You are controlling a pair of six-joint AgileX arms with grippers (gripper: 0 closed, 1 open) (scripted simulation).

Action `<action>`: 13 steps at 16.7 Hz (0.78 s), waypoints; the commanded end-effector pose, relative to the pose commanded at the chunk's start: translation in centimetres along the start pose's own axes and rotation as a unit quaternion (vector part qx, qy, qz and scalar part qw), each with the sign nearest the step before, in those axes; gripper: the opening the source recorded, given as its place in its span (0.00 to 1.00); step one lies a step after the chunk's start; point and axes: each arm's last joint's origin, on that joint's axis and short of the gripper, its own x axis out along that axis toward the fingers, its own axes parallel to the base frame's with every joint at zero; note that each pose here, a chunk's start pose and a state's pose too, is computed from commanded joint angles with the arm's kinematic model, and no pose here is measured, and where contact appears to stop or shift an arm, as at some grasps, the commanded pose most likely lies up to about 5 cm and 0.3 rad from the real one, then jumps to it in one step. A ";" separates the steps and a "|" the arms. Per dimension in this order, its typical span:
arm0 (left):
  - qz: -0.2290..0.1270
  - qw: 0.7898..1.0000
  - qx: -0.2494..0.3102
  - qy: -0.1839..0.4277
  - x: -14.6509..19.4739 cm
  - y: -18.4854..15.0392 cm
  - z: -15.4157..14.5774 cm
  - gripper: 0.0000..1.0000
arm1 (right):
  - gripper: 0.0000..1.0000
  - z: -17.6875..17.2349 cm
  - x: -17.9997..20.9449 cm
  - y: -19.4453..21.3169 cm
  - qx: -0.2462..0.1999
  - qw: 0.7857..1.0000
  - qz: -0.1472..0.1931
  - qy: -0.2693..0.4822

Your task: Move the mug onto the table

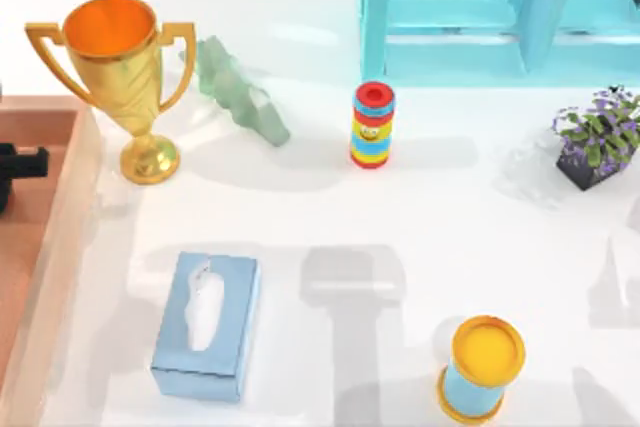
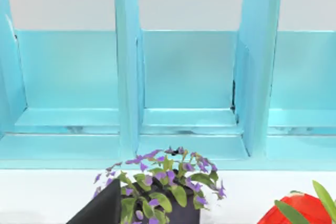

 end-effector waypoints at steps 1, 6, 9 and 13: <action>-0.002 1.000 0.012 0.011 -0.6 -1.2 -0.5 0.00 | 1.00 0.0 0.0 0.0 0.000 1.000 0.000 0.000; -0.005 0.999 0.034 0.029 -1.7 -3.2 -1.7 0.00 | 1.00 0.0 0.0 0.0 0.000 1.000 0.000 0.000; -0.004 0.999 0.033 0.032 -1.5 -3.2 -1.6 0.00 | 1.00 0.0 0.0 0.0 0.000 1.000 0.000 0.000; -0.005 0.999 0.033 0.028 -1.8 -5.9 -1.8 0.00 | 1.00 0.0 0.0 0.0 0.000 1.000 0.000 0.000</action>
